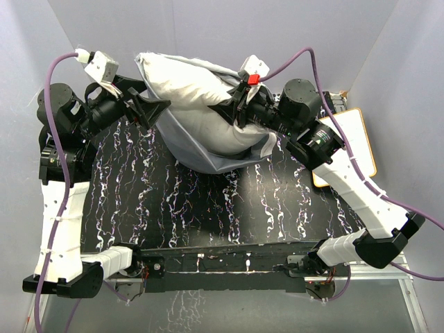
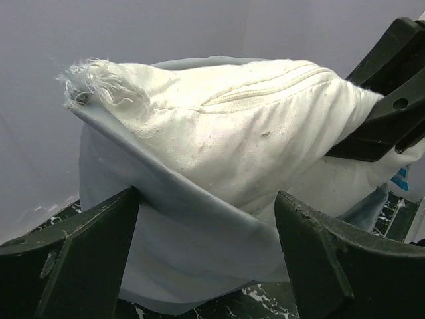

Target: Remove the pillowcase from the pillow

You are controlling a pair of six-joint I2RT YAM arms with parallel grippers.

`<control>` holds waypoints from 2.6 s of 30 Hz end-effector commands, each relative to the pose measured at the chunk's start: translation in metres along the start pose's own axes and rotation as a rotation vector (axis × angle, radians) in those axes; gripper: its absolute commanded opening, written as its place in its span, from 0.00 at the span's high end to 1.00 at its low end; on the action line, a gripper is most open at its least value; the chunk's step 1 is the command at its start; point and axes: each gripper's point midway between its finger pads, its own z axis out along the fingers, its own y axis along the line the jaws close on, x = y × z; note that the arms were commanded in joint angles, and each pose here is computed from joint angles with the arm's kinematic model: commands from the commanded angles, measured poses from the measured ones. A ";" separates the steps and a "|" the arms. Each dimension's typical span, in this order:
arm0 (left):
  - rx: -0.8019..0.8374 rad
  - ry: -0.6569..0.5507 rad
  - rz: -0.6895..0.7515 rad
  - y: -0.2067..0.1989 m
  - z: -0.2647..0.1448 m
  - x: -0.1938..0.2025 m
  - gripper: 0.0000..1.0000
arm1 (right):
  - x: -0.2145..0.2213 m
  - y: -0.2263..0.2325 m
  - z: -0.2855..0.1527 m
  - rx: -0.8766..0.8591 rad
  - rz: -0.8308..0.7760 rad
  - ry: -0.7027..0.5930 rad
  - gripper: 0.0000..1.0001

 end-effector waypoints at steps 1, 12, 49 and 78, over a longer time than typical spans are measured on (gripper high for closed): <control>0.035 -0.068 -0.018 -0.012 -0.003 -0.021 0.21 | -0.045 0.002 -0.007 0.000 -0.014 -0.139 0.92; -0.379 0.043 0.203 0.073 -0.018 0.019 0.84 | -0.073 0.015 -0.020 -0.055 -0.017 -0.206 0.92; -0.241 0.401 0.075 0.037 -0.053 0.149 0.03 | -0.186 -0.063 -0.048 0.176 0.270 -0.650 0.92; -0.077 0.462 0.002 0.026 -0.038 0.242 0.03 | -0.215 -0.081 -0.126 -0.162 0.348 -0.780 0.92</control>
